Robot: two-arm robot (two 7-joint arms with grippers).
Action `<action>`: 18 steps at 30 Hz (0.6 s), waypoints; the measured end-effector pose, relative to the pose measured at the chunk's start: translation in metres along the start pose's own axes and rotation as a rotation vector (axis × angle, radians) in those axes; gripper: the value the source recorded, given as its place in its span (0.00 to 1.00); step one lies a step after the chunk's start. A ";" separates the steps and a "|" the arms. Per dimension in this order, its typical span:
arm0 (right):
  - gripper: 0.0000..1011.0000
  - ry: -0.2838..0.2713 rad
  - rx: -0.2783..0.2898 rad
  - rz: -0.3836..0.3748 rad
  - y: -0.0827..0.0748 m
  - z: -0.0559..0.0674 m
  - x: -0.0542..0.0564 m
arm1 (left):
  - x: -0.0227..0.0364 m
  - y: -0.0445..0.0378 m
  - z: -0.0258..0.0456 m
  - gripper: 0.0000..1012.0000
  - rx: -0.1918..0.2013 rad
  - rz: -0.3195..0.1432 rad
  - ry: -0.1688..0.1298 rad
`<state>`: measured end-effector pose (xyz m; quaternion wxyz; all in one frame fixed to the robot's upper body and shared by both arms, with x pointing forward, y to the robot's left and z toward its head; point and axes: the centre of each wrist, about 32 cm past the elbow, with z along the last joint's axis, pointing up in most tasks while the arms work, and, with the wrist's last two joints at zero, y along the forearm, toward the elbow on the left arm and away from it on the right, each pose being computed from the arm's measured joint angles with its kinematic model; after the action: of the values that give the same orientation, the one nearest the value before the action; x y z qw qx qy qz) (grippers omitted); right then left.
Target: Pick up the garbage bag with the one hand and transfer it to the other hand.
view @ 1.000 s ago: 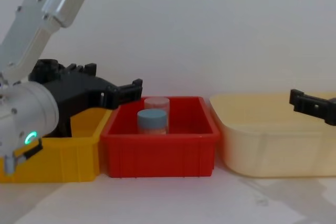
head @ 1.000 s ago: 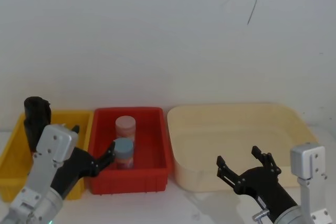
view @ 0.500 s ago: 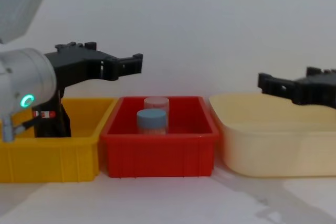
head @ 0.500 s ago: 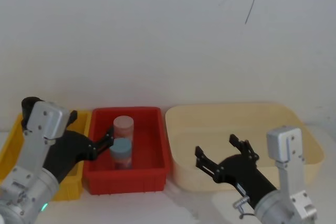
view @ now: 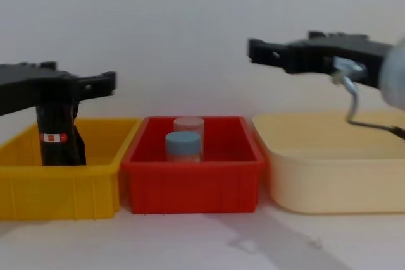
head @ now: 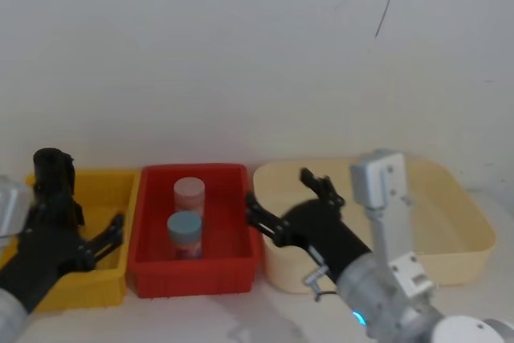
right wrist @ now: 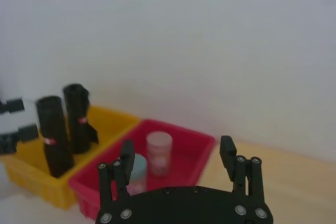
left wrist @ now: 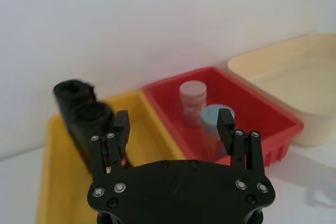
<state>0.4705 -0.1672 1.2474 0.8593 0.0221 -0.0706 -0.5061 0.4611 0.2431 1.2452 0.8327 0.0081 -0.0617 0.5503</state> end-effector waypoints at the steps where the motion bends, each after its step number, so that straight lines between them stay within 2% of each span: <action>1: 0.99 -0.003 0.005 0.010 0.005 0.003 -0.005 | 0.0019 0.0027 -0.0004 0.99 0.003 0.002 0.002; 2: 0.99 -0.004 0.008 0.015 0.007 0.005 -0.007 | 0.0069 0.0086 -0.0015 0.99 0.010 0.008 0.006; 4: 0.99 -0.007 0.015 0.028 0.014 0.010 -0.013 | 0.0105 0.0131 -0.0019 0.99 0.014 0.007 0.010; 5: 0.99 -0.006 0.014 0.035 0.017 0.011 -0.015 | 0.0143 0.0168 -0.0025 0.99 0.019 0.006 0.012; 6: 0.99 -0.006 0.014 0.035 0.017 0.011 -0.015 | 0.0143 0.0168 -0.0025 0.99 0.019 0.006 0.012; 7: 0.99 -0.006 0.013 0.049 0.024 0.014 -0.022 | 0.0188 0.0202 -0.0026 0.99 0.022 0.005 0.013; 9: 0.99 -0.005 0.010 0.061 0.030 0.017 -0.028 | 0.0250 0.0238 -0.0027 0.99 0.027 -0.005 0.011; 12: 0.99 -0.003 0.000 0.077 0.038 0.021 -0.035 | 0.0342 0.0259 -0.0020 0.99 0.028 -0.017 0.005; 13: 0.99 -0.003 0.000 0.077 0.038 0.021 -0.035 | 0.0391 0.0255 -0.0011 0.99 0.026 -0.025 0.002; 14: 0.99 -0.003 -0.004 0.084 0.042 0.022 -0.038 | 0.0391 0.0255 -0.0011 0.99 0.026 -0.025 0.002; 15: 0.99 -0.001 -0.008 0.088 0.044 0.023 -0.040 | 0.0434 0.0246 -0.0011 0.99 0.025 -0.031 0.000; 18: 0.99 0.000 -0.019 0.099 0.050 0.025 -0.045 | 0.0513 0.0210 -0.0009 0.99 0.019 -0.046 -0.003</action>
<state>0.4888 -0.1025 1.2731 0.8835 0.0102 -0.0670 -0.4635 0.4618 0.2984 1.2489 0.8450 0.0183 -0.0573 0.5313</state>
